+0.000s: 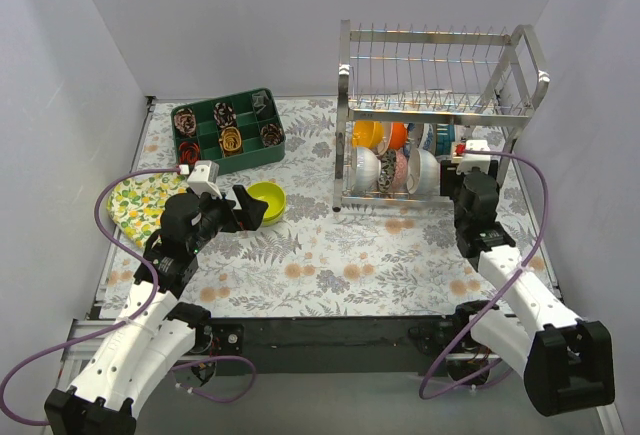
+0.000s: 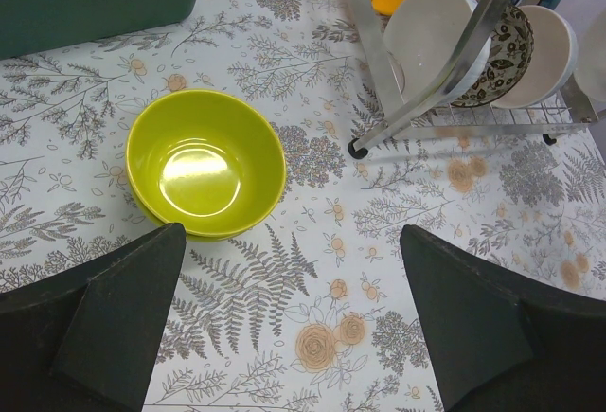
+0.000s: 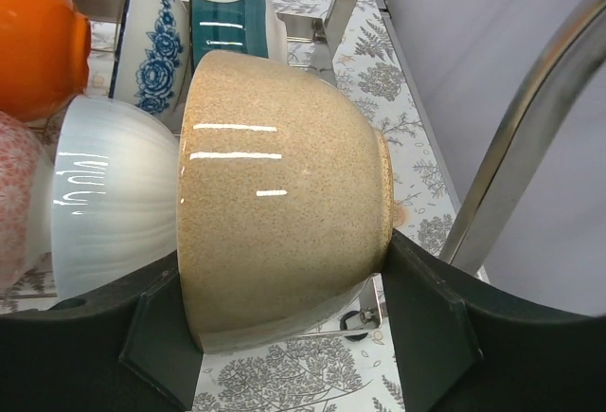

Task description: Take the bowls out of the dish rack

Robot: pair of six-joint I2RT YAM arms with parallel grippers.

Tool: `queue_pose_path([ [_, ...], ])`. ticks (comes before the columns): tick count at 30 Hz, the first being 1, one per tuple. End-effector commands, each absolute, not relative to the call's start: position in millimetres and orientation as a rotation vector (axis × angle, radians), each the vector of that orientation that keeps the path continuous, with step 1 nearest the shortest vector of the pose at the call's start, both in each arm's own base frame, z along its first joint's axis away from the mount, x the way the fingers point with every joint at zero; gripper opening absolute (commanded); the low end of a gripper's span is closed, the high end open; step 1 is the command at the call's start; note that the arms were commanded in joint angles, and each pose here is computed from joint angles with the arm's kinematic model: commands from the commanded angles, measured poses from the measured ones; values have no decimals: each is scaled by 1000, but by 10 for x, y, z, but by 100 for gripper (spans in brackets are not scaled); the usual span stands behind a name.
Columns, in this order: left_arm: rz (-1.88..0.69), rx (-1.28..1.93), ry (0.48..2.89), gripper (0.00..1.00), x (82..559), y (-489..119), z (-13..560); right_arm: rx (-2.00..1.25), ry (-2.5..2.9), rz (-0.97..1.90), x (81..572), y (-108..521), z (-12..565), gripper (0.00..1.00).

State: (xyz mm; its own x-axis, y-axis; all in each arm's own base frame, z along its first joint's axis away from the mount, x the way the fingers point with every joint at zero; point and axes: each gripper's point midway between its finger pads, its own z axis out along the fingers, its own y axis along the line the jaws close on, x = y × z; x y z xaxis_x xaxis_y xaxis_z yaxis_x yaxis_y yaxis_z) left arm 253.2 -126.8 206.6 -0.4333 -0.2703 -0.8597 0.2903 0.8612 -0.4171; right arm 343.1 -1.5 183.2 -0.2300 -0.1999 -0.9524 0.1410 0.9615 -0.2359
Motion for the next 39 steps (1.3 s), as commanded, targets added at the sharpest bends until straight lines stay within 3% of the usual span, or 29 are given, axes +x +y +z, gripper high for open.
queue_pose_path([
  [1, -622, 32, 1910, 98, 2534, -1263, 2062, 46, 1682, -186, 3385, 89, 2120, 1],
  [14, -715, 77, 1951, 98, 2521, -1432, 1990, 84, 1751, 374, 2907, 754, 2085, 1],
  [24, -1092, 55, 2061, 98, 2288, -2050, 1840, -40, 1848, 1053, 2320, 1648, 1750, 1],
  [32, -1112, 9, 2081, 98, 2164, -2791, 1797, -111, 1850, 1386, 1891, 2042, 1529, 1],
  [39, -908, -45, 2204, 95, 2229, -3115, 1377, -141, 1834, 1507, 1668, 2201, 1508, 1],
])
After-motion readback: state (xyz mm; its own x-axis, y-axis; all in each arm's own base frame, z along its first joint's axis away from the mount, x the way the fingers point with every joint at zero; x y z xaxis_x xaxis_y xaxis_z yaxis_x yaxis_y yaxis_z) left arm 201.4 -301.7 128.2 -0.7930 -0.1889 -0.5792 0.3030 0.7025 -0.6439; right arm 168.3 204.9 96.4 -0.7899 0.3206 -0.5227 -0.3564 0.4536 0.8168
